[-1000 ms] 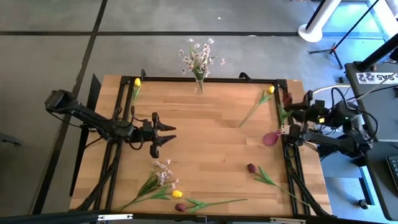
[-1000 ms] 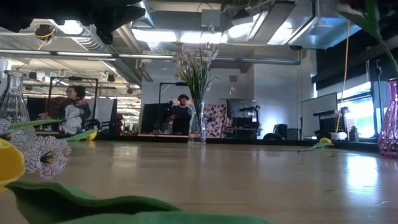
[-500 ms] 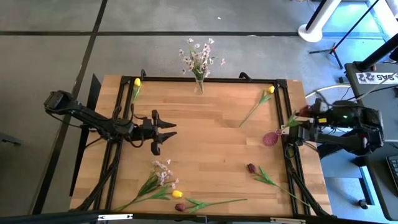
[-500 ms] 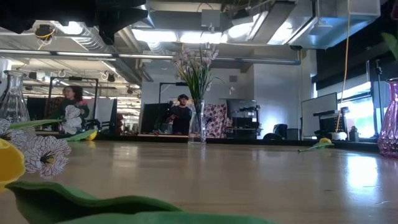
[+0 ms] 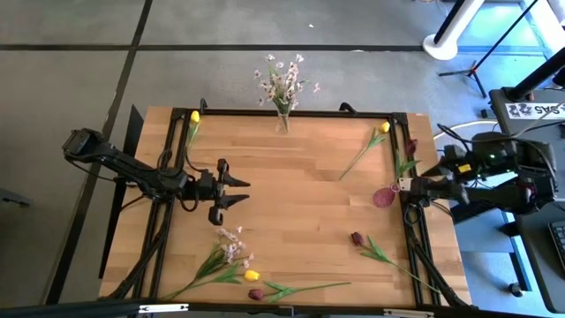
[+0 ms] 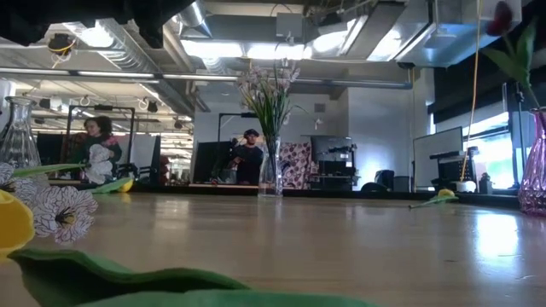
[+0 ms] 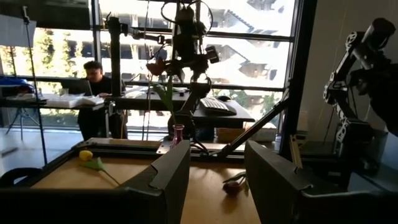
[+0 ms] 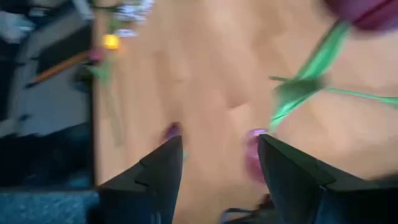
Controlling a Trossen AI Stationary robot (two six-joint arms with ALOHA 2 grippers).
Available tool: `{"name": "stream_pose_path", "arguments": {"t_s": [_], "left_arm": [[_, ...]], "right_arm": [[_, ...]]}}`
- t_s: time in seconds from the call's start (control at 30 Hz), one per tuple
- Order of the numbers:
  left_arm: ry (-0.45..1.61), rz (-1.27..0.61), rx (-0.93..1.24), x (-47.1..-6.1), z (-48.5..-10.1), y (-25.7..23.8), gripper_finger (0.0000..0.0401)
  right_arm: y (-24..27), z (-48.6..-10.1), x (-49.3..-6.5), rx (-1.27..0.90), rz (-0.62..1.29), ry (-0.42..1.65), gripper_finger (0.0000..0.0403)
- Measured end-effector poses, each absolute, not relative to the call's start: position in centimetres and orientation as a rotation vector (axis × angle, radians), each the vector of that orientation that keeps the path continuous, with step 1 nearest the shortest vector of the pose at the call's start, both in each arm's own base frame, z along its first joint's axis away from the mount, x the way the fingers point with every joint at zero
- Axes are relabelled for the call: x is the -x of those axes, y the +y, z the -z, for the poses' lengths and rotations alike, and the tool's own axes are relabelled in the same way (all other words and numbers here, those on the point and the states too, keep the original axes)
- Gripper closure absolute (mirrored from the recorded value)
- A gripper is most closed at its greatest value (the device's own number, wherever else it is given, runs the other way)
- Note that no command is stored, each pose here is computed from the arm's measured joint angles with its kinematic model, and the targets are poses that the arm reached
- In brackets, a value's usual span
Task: Sort flowers into vase by color
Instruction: Put the right red flower into the purple vase
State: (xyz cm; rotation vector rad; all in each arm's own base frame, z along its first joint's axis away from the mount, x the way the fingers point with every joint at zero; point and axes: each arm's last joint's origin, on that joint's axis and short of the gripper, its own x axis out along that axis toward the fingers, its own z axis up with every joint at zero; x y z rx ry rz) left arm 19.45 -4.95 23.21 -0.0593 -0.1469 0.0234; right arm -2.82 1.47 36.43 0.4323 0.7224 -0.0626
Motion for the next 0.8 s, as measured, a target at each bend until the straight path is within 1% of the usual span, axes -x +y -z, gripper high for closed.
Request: {"name": "stream_pose_path", "arguments": {"t_s": [0.1,0.3,0.57,0.8], "left_arm": [[-0.147,-0.023,0.059,-19.4,-23.2,-5.0,0.0252],[-0.147,-0.023,0.060,-19.4,-23.2,-5.0,0.0252],[-0.146,-0.023,0.063,-19.5,-23.2,-5.0,0.0252],[-0.146,-0.021,0.098,-19.5,-23.2,-5.0,0.0252]], "right_arm": [[1.6,-36.8,2.8,-0.453,0.004,0.690,0.0204],[1.5,-37.2,0.9,-0.457,-0.128,0.572,0.0209],[1.1,-35.4,-2.3,-0.516,-0.253,0.599,0.0210],[0.9,-35.5,-3.5,-0.510,-0.314,0.574,0.0210]]}}
